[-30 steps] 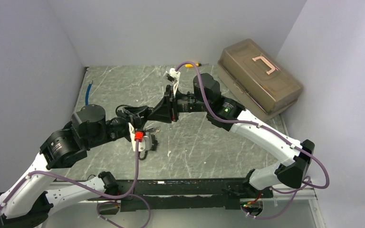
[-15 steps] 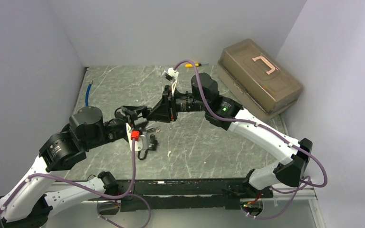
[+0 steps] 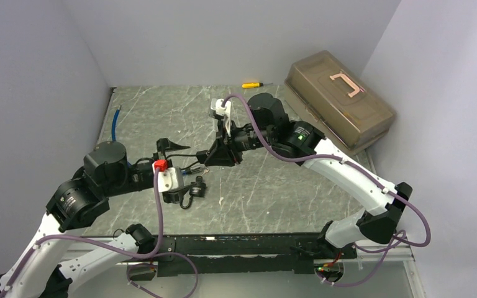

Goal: Unlock with the key

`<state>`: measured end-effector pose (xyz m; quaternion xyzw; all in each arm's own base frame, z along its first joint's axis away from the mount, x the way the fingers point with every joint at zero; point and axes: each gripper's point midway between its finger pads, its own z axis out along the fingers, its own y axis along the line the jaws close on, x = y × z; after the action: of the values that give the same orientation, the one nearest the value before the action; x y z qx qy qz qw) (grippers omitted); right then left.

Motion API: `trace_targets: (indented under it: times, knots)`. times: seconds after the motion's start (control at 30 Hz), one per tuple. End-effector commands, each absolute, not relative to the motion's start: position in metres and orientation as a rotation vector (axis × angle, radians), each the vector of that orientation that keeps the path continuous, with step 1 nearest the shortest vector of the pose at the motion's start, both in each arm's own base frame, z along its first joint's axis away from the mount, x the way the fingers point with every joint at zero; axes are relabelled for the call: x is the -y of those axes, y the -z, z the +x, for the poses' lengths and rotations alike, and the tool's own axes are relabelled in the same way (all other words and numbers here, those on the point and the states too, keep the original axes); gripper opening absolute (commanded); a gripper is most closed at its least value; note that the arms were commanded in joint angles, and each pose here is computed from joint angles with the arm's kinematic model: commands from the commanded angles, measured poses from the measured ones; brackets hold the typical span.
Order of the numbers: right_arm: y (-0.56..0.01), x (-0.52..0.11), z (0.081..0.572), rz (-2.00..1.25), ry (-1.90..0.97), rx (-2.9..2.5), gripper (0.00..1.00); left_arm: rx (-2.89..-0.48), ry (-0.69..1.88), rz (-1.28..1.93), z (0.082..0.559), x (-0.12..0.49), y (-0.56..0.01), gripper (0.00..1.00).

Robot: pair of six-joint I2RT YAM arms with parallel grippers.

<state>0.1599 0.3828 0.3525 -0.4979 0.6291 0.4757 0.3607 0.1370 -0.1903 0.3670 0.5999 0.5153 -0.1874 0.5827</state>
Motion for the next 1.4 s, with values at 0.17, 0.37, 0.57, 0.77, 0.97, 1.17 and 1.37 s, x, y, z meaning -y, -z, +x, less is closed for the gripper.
trace_targets:
  times: [0.17,0.37,0.57,0.77,0.97,1.17,1.37]
  knots:
    - [-0.369,-0.37,0.118,-1.535,-1.196,-1.474,0.0,-1.417,0.673,1.337,0.132,0.202,-0.321,0.99]
    - [-0.347,-0.378,0.104,-1.62,-1.122,-1.53,0.0,-1.405,0.798,1.365,0.126,0.214,-0.331,0.92]
    - [-0.353,-0.38,0.108,-1.592,-1.075,-1.524,0.0,-1.321,0.936,1.435,0.096,0.216,-0.335,0.7]
    - [-0.359,-0.385,0.113,-1.569,-1.058,-1.522,0.0,-1.311,0.991,1.433,0.085,0.212,-0.332,0.51]
    - [-0.365,-0.392,0.108,-1.589,-1.066,-1.505,0.0,-1.365,0.972,1.408,0.09,0.21,-0.317,0.66]
    - [-0.362,-0.397,0.104,-1.625,-1.049,-1.514,0.0,-1.383,0.965,1.407,0.094,0.211,-0.311,0.49]
    - [-0.36,-0.399,0.103,-1.633,-1.04,-1.521,0.0,-1.351,0.969,1.407,0.096,0.214,-0.325,0.15]
